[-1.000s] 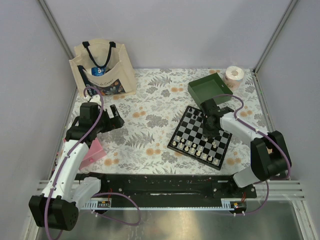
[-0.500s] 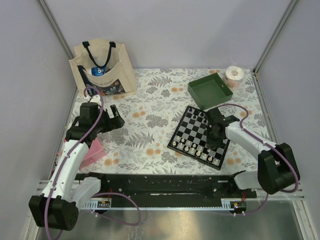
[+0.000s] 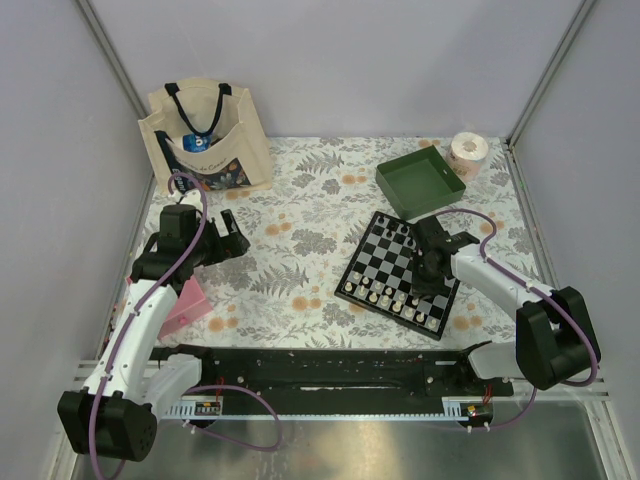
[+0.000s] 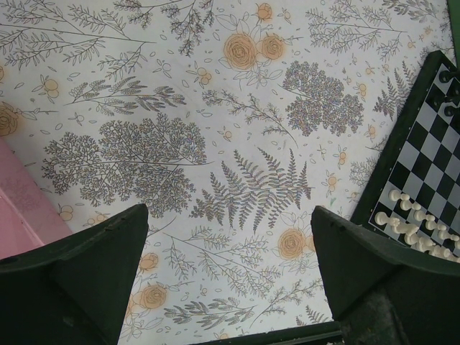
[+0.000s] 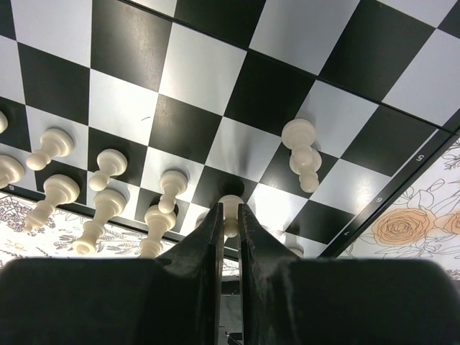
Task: Set up the chess pieces on the board
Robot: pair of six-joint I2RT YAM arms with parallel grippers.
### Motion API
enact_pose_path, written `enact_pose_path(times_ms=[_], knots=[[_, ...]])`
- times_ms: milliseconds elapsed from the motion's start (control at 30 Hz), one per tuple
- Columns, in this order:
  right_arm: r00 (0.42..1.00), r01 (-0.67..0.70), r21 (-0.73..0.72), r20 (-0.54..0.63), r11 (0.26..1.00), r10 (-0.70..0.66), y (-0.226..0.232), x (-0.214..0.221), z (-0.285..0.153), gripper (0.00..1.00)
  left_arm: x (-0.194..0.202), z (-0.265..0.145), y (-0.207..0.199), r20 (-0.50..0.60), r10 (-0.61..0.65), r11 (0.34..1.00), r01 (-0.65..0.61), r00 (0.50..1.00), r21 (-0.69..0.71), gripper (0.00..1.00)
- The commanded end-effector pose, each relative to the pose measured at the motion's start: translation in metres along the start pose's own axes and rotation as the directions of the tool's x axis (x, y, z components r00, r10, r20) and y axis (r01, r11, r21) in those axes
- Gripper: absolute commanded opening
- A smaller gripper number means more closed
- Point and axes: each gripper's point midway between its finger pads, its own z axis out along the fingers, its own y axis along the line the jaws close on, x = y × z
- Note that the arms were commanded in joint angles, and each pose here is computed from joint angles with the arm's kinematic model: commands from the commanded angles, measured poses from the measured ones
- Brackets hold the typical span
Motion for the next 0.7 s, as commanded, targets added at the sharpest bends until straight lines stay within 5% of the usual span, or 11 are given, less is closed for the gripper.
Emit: enact_pose_path(times_ms=[0, 400, 667], knots=[[1.000, -0.012, -0.036, 0.021, 0.999, 0.013, 0.008, -0.007, -0.001, 0.10, -0.010, 0.001, -0.005, 0.040, 0.008, 1.000, -0.009, 0.999, 0.026, 0.99], [1.000, -0.007, -0.024, -0.002, 1.000, 0.007, 0.007, -0.003, 0.010, 0.16, -0.009, 0.001, -0.005, 0.034, 0.008, 1.000, -0.008, 0.999, 0.027, 0.99], [0.998, 0.003, -0.039, 0.057, 0.999, -0.001, 0.010, -0.014, -0.006, 0.40, -0.009, 0.001, -0.004, 0.036, 0.009, 1.000, -0.010, 0.999, 0.024, 0.99]])
